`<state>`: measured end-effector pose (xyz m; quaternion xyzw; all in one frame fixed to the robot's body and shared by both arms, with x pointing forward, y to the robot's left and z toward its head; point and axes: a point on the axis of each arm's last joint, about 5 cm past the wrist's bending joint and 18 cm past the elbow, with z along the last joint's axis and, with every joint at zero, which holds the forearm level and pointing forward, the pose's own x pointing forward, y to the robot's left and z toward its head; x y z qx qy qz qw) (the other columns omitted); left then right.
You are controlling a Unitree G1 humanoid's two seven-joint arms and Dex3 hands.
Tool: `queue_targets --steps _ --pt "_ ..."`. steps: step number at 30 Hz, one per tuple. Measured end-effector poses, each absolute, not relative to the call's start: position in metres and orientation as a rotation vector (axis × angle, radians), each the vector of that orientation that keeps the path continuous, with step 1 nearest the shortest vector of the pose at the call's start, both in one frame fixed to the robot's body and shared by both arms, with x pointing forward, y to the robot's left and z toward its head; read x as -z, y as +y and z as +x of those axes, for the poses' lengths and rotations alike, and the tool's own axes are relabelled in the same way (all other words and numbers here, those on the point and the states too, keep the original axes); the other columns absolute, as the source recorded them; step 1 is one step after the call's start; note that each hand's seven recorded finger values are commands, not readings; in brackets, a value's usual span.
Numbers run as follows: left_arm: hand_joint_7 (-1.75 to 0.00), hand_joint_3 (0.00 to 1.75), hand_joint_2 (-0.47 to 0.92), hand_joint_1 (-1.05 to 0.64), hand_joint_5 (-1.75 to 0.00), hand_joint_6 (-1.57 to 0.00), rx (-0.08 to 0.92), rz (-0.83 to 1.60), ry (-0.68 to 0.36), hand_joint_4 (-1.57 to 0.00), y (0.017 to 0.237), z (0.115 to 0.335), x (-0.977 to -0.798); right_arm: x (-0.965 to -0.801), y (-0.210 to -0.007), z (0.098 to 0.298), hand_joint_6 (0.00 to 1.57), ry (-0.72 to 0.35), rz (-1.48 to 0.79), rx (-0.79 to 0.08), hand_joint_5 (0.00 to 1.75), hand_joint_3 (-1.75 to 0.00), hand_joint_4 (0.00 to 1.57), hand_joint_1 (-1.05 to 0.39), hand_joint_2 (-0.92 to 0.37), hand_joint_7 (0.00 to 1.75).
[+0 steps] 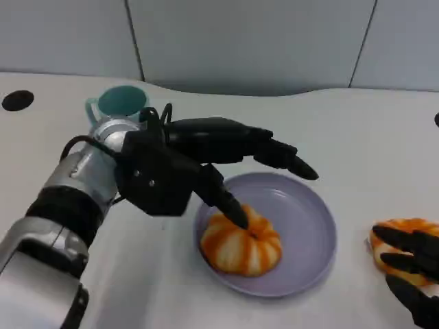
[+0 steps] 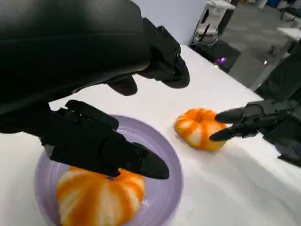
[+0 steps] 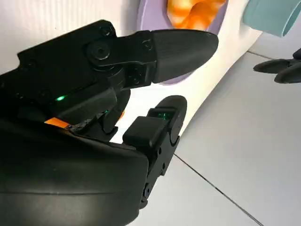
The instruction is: Grasp the bread from the table and place it into the plate.
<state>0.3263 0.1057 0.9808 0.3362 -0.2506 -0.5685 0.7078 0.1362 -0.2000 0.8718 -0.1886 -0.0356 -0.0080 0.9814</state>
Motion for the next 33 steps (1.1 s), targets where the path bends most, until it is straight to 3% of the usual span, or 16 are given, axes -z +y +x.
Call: queue_targets --steps 4,7,14,18,19,20,21,22,24,25,26,28,33 --pt "-0.07 0.01 0.92 -0.62 -0.59 -0.29 1.002 0.51 -0.379 0.0 0.184 0.321 -0.962 -0.87 -0.205 0.132 0.78 -0.052 -0.391 0.033 0.14 -0.35 0.87 -0.4 -0.92 0.0" --pt "-0.05 0.0 0.92 -0.6 -0.56 -0.29 0.924 0.451 -0.28 0.0 0.216 0.309 -0.95 -0.871 -0.206 0.132 0.79 -0.052 -0.393 0.036 0.14 -0.35 0.88 -0.4 -0.92 0.01" --pt "-0.03 0.04 0.92 -0.66 -0.45 -0.37 0.83 0.338 -0.235 -0.2 0.239 0.285 -0.928 -0.872 -0.206 0.135 0.79 -0.046 -0.383 0.041 0.14 -0.34 0.89 -0.4 -0.92 0.0" --pt "-0.06 0.04 0.92 -0.64 -0.65 -0.52 0.762 0.301 -0.193 -0.35 0.246 0.27 -0.917 -0.871 -0.206 0.134 0.79 -0.033 -0.379 0.043 0.13 -0.34 0.89 -0.4 -0.92 0.0" --pt "-0.12 0.03 0.92 -0.61 -0.91 -0.64 0.739 0.29 -0.187 -0.37 0.247 0.267 -0.916 -0.871 -0.206 0.135 0.79 -0.031 -0.377 0.044 0.13 -0.34 0.89 -0.4 -0.92 0.0" --pt "-0.29 0.01 0.92 -0.58 -1.13 -0.67 0.719 0.274 -0.172 -0.37 0.248 0.263 -0.914 -0.871 -0.206 0.135 0.79 -0.03 -0.374 0.044 0.13 -0.34 0.89 -0.4 -0.92 0.0" --pt "-0.63 0.01 0.92 -0.54 -1.32 -0.63 0.699 0.255 -0.149 -0.4 0.249 0.26 -0.911 -0.871 -0.206 0.135 0.79 -0.03 -0.373 0.045 0.13 -0.34 0.9 -0.4 -0.92 0.0" --pt "-0.95 0.0 0.92 -0.51 -1.45 -0.56 0.672 0.235 -0.121 -0.43 0.25 0.256 -0.907 -0.871 -0.206 0.135 0.79 -0.032 -0.373 0.044 0.13 -0.34 0.9 -0.4 -0.92 0.0" --pt "-1.18 0.0 0.92 -0.49 -1.55 -0.54 0.629 0.206 -0.065 -0.48 0.249 0.25 -0.899 -0.871 -0.206 0.135 0.79 -0.031 -0.375 0.044 0.13 -0.35 0.9 -0.41 -0.92 0.0" --pt "-1.44 0.0 0.91 -0.45 -1.67 -0.5 0.612 0.199 -0.037 -0.53 0.248 0.247 -0.896 -0.871 -0.206 0.135 0.79 -0.031 -0.377 0.044 0.13 -0.35 0.9 -0.41 -0.92 0.0" --pt "-1.59 0.0 0.91 -0.41 -1.71 -0.46 0.596 0.195 -0.008 -0.56 0.246 0.245 -0.893 -0.871 -0.206 0.135 0.79 -0.031 -0.378 0.043 0.12 -0.35 0.9 -0.4 -0.92 0.0" --pt "-1.71 0.0 0.91 -0.35 -1.74 -0.43 0.566 0.184 0.079 -0.59 0.242 0.24 -0.889 -0.871 -0.206 0.135 0.78 -0.034 -0.38 0.042 0.12 -0.35 0.89 -0.39 -0.92 0.0" --pt "-1.75 0.0 0.87 -0.35 -1.75 -0.49 0.55 0.112 0.265 -0.66 0.237 0.231 -0.875 -0.872 -0.209 0.135 0.8 -0.045 -0.387 0.033 0.12 -0.35 0.9 -0.39 -0.92 0.01"
